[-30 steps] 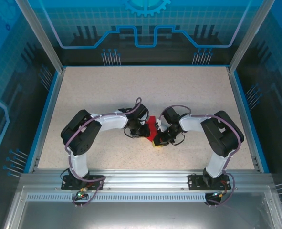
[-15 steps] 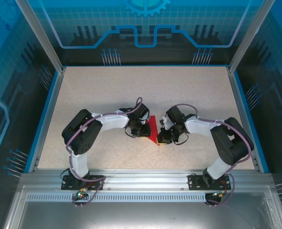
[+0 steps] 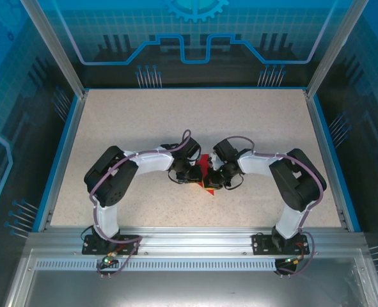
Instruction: Fold a paper plane with a square sheet of paper (fold left side to right side)
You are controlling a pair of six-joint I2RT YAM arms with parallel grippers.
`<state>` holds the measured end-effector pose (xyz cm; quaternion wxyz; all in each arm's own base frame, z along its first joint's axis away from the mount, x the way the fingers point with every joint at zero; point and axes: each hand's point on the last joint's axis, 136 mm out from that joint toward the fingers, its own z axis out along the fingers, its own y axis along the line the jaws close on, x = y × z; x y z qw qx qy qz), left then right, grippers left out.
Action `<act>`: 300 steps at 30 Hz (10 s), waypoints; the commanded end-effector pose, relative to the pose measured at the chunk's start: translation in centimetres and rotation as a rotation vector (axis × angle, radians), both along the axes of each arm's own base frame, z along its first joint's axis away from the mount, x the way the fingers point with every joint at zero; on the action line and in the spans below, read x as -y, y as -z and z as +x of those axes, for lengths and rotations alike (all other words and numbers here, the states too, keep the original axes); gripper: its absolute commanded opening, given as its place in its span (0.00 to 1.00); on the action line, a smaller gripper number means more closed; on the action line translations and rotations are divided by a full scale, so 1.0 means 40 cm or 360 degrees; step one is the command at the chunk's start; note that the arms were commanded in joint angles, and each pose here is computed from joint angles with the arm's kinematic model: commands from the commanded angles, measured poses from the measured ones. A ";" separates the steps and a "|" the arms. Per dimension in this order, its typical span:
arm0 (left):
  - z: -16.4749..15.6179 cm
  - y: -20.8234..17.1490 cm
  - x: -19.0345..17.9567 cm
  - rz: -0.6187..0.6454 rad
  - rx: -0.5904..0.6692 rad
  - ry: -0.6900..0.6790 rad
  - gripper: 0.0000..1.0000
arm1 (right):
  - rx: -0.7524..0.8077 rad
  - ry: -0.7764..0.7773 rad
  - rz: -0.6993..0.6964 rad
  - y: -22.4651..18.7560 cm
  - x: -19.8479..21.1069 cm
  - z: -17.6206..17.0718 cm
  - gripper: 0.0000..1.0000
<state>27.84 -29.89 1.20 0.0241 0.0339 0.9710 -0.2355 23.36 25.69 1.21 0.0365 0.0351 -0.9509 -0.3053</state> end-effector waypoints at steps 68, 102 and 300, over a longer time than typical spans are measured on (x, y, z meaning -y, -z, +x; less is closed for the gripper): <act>0.110 -0.131 -0.206 0.0129 0.0192 -0.0255 0.34 | -0.0077 -0.0050 -0.0092 0.051 0.114 -0.115 0.00; 0.029 -0.132 -0.117 -0.0253 0.0056 -0.0468 0.56 | 0.0450 -0.0377 0.0065 -0.080 0.049 0.122 0.13; 0.124 -0.023 0.045 -0.0182 -0.0131 -0.0453 0.28 | 0.0385 0.0257 0.0571 -0.096 0.076 0.195 0.38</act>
